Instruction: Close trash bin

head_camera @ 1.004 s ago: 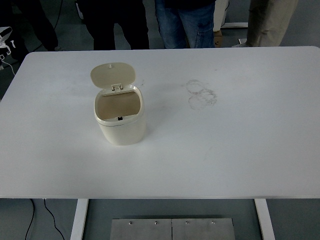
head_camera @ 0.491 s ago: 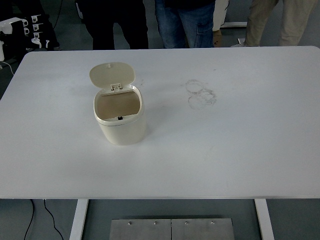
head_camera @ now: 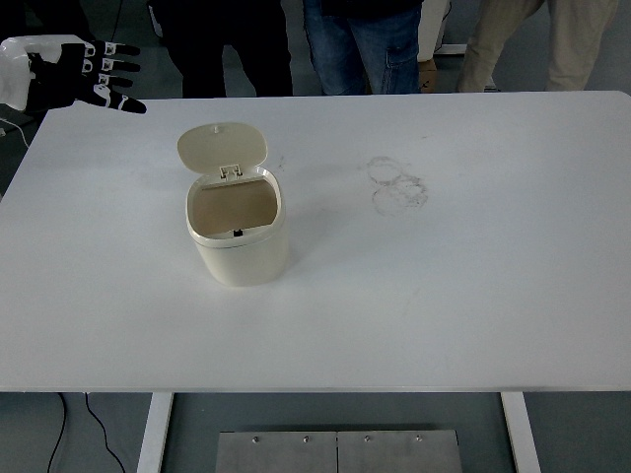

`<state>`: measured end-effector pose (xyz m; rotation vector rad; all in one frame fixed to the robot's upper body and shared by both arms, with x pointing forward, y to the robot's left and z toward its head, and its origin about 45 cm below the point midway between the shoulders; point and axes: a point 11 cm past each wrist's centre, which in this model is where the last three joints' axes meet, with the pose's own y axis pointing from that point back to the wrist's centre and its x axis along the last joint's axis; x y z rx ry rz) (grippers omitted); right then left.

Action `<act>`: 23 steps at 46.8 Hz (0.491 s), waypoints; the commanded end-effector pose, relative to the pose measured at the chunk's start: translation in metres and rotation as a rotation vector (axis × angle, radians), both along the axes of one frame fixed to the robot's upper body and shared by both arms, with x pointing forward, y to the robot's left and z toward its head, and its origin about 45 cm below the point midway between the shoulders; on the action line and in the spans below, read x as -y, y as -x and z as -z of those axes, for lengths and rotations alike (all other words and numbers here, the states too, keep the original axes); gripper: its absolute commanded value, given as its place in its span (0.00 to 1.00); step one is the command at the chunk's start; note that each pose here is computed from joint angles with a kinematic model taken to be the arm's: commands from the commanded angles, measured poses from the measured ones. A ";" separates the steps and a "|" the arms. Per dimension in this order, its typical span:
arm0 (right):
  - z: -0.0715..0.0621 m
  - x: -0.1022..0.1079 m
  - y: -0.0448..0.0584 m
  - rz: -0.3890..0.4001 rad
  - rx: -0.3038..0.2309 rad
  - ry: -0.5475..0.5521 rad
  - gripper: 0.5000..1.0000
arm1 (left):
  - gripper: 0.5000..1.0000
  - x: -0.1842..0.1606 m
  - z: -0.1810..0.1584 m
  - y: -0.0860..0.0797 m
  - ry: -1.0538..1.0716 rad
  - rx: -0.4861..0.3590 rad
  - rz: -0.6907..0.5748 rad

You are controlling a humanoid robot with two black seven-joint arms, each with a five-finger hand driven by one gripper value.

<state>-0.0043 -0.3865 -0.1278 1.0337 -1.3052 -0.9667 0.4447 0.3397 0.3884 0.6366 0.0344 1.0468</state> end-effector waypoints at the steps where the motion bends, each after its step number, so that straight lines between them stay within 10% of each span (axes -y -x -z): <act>1: 0.000 0.000 0.000 -0.001 0.000 0.001 0.98 | 1.00 0.008 0.000 0.000 -0.035 0.001 0.033; 23: 0.000 0.000 0.000 0.000 0.000 0.001 0.98 | 1.00 0.039 -0.009 -0.002 -0.187 0.015 0.189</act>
